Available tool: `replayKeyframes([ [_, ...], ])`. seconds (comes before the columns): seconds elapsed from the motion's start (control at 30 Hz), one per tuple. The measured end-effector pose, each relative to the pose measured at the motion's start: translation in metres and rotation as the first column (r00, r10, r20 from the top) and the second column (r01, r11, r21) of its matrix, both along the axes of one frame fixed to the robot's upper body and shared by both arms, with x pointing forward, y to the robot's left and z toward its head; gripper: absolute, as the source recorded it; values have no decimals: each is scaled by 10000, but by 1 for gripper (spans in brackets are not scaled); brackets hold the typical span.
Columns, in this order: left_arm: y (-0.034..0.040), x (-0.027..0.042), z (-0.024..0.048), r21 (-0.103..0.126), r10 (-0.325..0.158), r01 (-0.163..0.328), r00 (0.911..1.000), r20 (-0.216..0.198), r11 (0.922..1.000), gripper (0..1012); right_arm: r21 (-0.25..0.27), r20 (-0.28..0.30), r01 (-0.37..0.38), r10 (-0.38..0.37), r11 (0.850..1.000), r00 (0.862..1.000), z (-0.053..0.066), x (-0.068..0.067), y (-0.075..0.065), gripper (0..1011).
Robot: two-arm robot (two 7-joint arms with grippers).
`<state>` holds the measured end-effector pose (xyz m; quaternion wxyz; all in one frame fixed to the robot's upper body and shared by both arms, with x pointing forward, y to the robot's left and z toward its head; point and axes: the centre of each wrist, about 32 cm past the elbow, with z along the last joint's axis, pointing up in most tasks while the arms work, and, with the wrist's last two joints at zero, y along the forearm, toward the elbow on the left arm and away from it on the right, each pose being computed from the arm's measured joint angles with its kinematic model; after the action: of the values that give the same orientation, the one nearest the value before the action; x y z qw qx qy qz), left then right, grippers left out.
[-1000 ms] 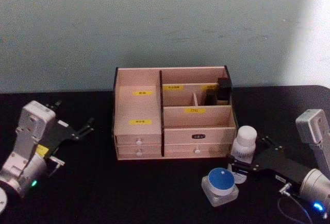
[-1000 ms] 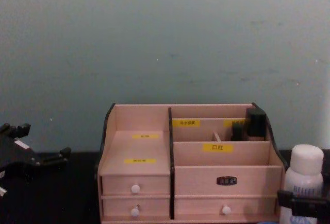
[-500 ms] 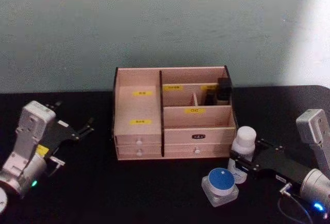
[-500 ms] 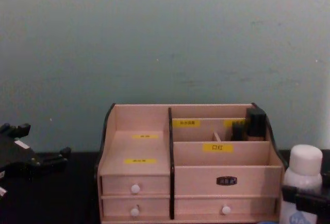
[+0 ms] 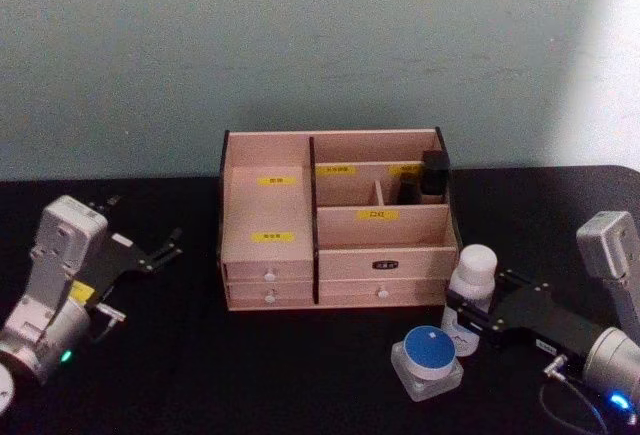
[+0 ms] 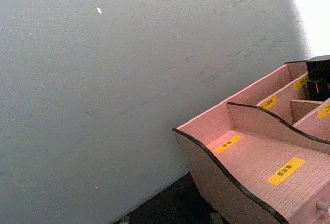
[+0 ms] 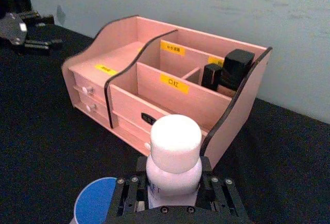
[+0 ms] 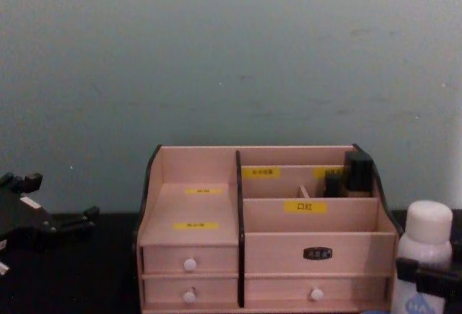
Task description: Pick up the facial cleanser and watermelon frost from the table and place them into the tiered storage box.
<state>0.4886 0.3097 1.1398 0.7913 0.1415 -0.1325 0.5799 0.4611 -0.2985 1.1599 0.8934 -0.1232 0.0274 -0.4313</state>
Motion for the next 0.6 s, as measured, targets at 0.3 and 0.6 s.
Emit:
replayKeyframes([
  [0.3,0,0,0,0,1,-1,10000,1,10000,1001,397,10,-122,122,9991,9999,250,-70,-69,591],
  [0.6,0,0,0,0,1,-1,10000,0,10000,1001,748,500,-311,274,9967,9984,578,-2,-52,592],
])
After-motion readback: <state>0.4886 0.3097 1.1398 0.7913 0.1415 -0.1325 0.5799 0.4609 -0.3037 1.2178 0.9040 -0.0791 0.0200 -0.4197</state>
